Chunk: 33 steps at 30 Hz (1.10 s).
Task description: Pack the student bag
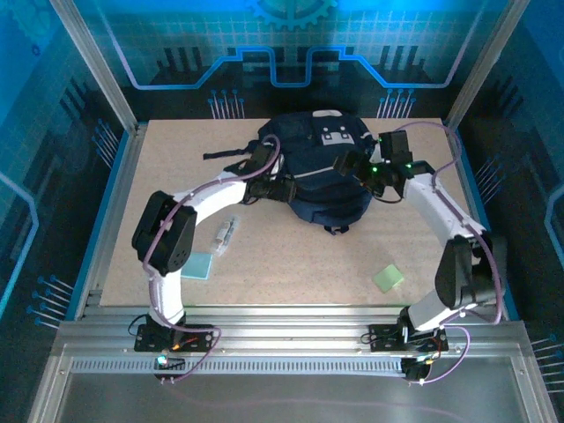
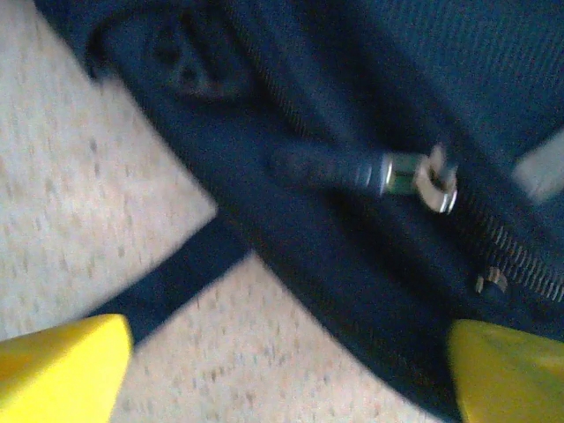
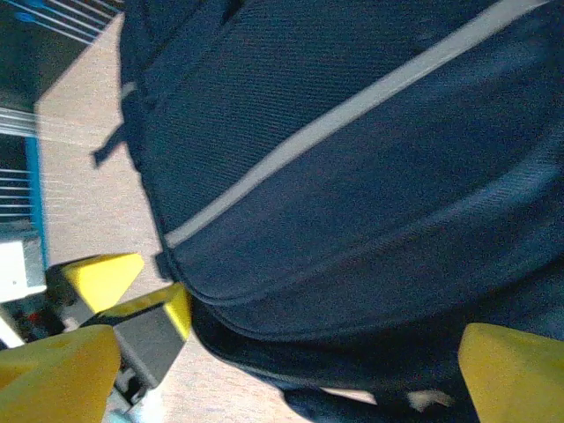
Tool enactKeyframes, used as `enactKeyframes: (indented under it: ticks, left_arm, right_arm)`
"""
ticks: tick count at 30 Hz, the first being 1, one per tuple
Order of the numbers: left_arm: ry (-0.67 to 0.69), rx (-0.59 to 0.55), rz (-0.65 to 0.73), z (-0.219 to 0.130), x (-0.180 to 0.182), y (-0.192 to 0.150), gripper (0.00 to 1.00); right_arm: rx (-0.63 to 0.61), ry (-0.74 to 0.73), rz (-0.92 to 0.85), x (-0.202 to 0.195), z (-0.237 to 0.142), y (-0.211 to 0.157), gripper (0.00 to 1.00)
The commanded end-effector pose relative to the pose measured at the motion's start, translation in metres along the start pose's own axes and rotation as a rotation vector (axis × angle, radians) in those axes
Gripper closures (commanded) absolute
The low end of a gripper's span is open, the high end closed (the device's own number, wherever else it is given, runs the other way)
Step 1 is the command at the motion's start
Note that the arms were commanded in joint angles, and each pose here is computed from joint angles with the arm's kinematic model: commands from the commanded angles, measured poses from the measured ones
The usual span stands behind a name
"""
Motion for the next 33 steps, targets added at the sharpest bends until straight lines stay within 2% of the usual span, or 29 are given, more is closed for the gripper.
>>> enactKeyframes:
  ticks: [1, 7, 9, 14, 18, 22, 26, 33]
  left_arm:
    - [-0.055, -0.199, -0.061, -0.045, -0.007, 0.024, 0.01]
    - [-0.139, -0.298, -0.133, -0.066, -0.006, 0.019, 0.01]
    - [-0.145, -0.304, -0.135, -0.067, -0.007, 0.018, 0.01]
    - [-0.063, -0.296, -0.168, -0.057, 0.003, 0.014, 0.01]
    - [-0.054, -0.259, -0.138, -0.056, 0.003, 0.01, 0.01]
    - [-0.104, -0.248, -0.133, -0.062, -0.003, 0.009, 0.01]
    - [-0.124, -0.269, -0.127, -0.07, -0.005, 0.013, 0.01]
    - [-0.112, -0.3, -0.127, -0.081, -0.003, 0.019, 0.01]
  right_arm:
    - [0.021, -0.311, -0.016, -0.055, -0.02, -0.021, 0.0]
    - [0.149, -0.613, 0.09, -0.119, -0.034, -0.068, 0.0]
    - [0.188, -0.663, 0.143, -0.133, -0.037, -0.088, 0.0]
    - [0.146, -0.764, 0.241, -0.157, -0.051, -0.124, 0.0]
    - [0.147, -0.844, 0.313, -0.17, -0.062, -0.139, 0.0]
    - [0.14, -0.805, 0.404, -0.179, -0.051, -0.153, 0.0]
    - [0.121, -0.706, 0.492, -0.176, -0.033, -0.156, 0.06]
    - [0.081, -0.693, 0.545, -0.187, -0.024, -0.163, 0.13]
Point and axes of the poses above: each hand's point on the last joint's axis, 136 mm out from that joint toward the fingers, its own z axis out along the fingers, its own x axis along the line the jaws close on, y = z × x, the point moved 6 cm from there along -z, back along the fingers, and after that the axes turned 7 degrees about z, right-handed, at the moved point
